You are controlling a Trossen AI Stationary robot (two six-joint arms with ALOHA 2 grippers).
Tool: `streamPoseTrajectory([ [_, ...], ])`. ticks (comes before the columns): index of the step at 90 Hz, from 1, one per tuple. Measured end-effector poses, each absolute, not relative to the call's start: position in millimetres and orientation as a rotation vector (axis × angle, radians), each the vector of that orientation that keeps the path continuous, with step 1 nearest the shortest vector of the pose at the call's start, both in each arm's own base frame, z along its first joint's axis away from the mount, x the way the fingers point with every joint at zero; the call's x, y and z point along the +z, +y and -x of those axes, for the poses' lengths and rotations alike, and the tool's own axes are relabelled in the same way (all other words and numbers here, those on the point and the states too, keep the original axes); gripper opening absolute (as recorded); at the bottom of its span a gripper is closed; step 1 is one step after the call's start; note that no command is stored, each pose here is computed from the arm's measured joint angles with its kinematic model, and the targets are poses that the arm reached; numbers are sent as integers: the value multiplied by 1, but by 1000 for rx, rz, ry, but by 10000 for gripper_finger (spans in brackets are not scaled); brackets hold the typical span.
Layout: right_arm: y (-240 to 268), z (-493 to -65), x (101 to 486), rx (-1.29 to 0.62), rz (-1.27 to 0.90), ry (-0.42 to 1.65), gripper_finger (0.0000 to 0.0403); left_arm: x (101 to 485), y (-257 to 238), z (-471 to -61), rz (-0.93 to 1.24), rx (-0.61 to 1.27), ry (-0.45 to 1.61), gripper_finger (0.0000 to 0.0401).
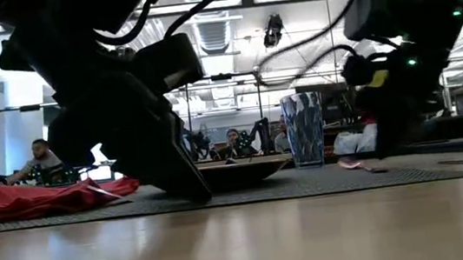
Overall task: Set table place
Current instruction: Put the blue table knife on the gray table mat to the left of the blue spoon
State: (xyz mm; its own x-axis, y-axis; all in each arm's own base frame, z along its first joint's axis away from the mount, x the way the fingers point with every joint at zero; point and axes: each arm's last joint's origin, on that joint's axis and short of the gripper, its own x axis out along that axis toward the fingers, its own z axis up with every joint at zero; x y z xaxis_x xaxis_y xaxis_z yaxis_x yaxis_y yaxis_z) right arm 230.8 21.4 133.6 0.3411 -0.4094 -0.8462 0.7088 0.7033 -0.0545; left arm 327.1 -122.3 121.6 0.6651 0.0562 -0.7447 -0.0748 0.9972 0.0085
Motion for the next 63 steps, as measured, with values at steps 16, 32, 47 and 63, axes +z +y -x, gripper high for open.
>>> streamPoseTrajectory([
  [16, 22, -227, 137, -724, -361, 1008, 14, 122, -122, -327, 23, 73, 840, 77],
  [32, 29, -223, 149, -602, -456, 1028, 14, 122, -122, -327, 19, 71, 842, 77],
  [47, 44, -204, 168, -504, -590, 1087, 14, 123, -123, -328, 18, 70, 842, 77],
  [63, 72, -173, 182, -501, -725, 1127, 14, 131, -126, -334, 31, 55, 821, 77],
])
